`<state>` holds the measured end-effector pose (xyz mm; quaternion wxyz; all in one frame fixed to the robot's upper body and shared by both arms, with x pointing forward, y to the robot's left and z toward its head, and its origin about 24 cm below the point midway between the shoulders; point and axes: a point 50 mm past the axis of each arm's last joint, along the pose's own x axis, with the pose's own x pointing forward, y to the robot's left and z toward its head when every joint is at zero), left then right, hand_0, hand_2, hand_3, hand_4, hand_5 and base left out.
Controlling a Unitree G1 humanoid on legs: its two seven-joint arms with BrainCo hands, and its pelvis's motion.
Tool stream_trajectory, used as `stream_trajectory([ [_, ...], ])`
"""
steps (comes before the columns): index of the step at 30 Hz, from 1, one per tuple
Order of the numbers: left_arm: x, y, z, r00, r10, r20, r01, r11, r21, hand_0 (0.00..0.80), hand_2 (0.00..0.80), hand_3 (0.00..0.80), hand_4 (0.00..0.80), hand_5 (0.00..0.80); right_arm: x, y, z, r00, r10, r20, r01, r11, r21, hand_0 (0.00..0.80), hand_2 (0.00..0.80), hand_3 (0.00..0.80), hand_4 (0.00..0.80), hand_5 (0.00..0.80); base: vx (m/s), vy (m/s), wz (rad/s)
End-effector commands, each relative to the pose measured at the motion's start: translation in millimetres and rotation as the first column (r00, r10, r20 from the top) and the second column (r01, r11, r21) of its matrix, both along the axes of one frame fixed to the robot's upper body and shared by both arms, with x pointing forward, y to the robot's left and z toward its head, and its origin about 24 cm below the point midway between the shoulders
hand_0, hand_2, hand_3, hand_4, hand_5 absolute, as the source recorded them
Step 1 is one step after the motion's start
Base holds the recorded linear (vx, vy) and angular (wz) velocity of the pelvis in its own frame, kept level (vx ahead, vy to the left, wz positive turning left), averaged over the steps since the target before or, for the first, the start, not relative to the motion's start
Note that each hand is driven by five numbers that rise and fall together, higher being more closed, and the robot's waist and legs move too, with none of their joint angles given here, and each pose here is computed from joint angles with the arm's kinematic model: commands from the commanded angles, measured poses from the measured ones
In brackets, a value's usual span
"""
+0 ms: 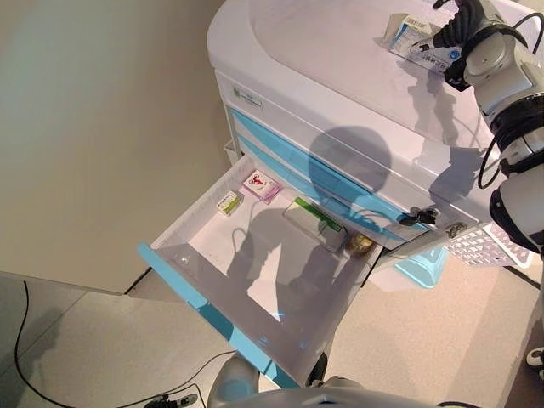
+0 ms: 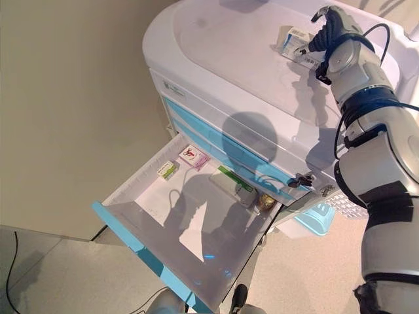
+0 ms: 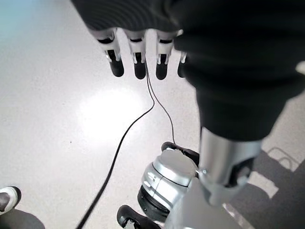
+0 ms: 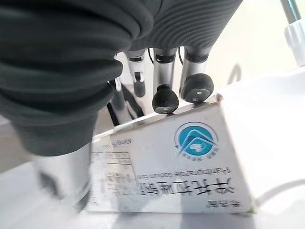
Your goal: Open the drawer and pick up the medicine
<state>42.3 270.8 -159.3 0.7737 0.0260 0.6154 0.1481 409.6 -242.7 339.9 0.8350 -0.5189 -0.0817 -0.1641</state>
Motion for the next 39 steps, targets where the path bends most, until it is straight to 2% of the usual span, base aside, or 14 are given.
stream_trajectory([
  [1,11,20,8,0.999,0.047,0.025,-0.048,0.998,0.047,0.0,0.0,0.0,0.0,0.0,-10,30,49,0.979,0.131,0.155,-0.128,0.991,-0.029,0.0,0.0,0.0,0.0,0.0,0.0,0.0,0.0],
  [5,15,23,9,0.996,0.077,0.036,-0.079,0.996,0.052,0.0,0.0,0.0,0.0,0.0,-31,59,83,0.907,0.305,0.29,-0.29,0.952,-0.096,0.0,0.0,0.0,0.0,0.0,0.013,0.012,-0.02],
  [10,19,23,10,0.994,0.095,0.046,-0.098,0.994,0.054,0.0,0.0,0.0,0.0,0.0,-58,62,106,0.818,0.394,0.419,-0.383,0.917,-0.114,0.0,0.0,0.0,0.0,0.0,0.03,0.01,-0.07],
  [14,24,19,8,0.994,0.093,0.05,-0.095,0.994,0.05,0.0,0.0,0.0,0.0,0.0,-85,51,119,0.715,0.426,0.554,-0.439,0.891,-0.119,0.0,0.0,0.0,0.0,0.0,0.035,0.003,-0.13],
  [15,24,14,7,0.995,0.085,0.046,-0.087,0.995,0.043,0.0,0.0,0.0,0.0,0.0,-101,43,121,0.645,0.437,0.627,-0.481,0.87,-0.111,0.0,0.0,0.0,0.0,0.0,0.033,0.004,-0.02],
  [16,24,16,7,0.996,0.084,0.044,-0.086,0.995,0.049,0.0,0.0,0.0,0.0,0.0,-101,41,119,0.647,0.433,0.627,-0.48,0.871,-0.106,0.0,0.0,0.0,0.0,0.0,0.049,0.008,-0.02],
  [19,23,-5,0,0.998,0.061,0.027,-0.061,0.998,0.013,0.0,0.0,0.0,0.0,0.0,-115,16,92,0.513,0.381,0.769,-0.64,0.767,0.047,0.0,0.0,0.0,0.0,0.0,0.025,0.007,-0.1],
  [20,22,-3,0,0.998,0.058,0.024,-0.059,0.998,0.019,0.0,0.0,0.0,0.0,0.0,-116,14,90,0.516,0.376,0.77,-0.639,0.768,0.053,0.0,0.0,0.0,0.0,0.0,0.033,0.015,-0.15],
  [22,18,-14,-4,0.999,0.038,0.004,-0.038,0.999,-0.005,0.0,0.0,0.0,0.0,0.0,-115,2,62,0.502,0.351,0.791,-0.724,0.67,0.163,0.0,0.0,0.0,0.0,0.0,0.021,0.027,-0.1],
  [28,13,-31,-9,1.0,-0.001,-0.016,0.0,0.999,-0.043,0.0,0.0,0.0,0.0,0.0,-123,-22,8,0.521,0.228,0.823,-0.75,0.582,0.313,0.0,0.0,0.0,0.0,0.0,0.009,0.036,-0.3],
  [33,16,-55,-13,0.999,-0.048,-0.004,0.047,0.996,-0.074,0.0,0.0,0.0,0.0,0.0,-131,-47,-74,0.633,-0.035,0.774,-0.592,0.622,0.513,0.0,0.0,0.0,0.0,0.0,-0.001,0.058,-0.37],
  [35,16,-55,-13,0.999,-0.048,-0.004,0.048,0.996,-0.073,0.0,0.0,0.0,0.0,0.0,-131,-47,-75,0.633,-0.036,0.773,-0.591,0.622,0.513,0.0,0.0,0.0,0.0,0.0,0.0,0.032,-0.36],
  [38,25,-62,-12,0.999,-0.025,0.045,0.029,0.996,-0.084,0.0,0.0,0.0,0.0,0.0,-142,-58,-151,0.798,-0.166,0.579,-0.322,0.695,0.643,0.0,0.0,0.0,0.0,0.0,0.024,0.071,-0.51],
  [39,25,-62,-13,0.999,-0.026,0.043,0.029,0.996,-0.083,0.0,0.0,0.0,0.0,0.0,-143,-58,-151,0.799,-0.166,0.578,-0.32,0.695,0.643,0.0,0.0,0.0,0.0,0.0,0.02,0.045,-0.58],
])
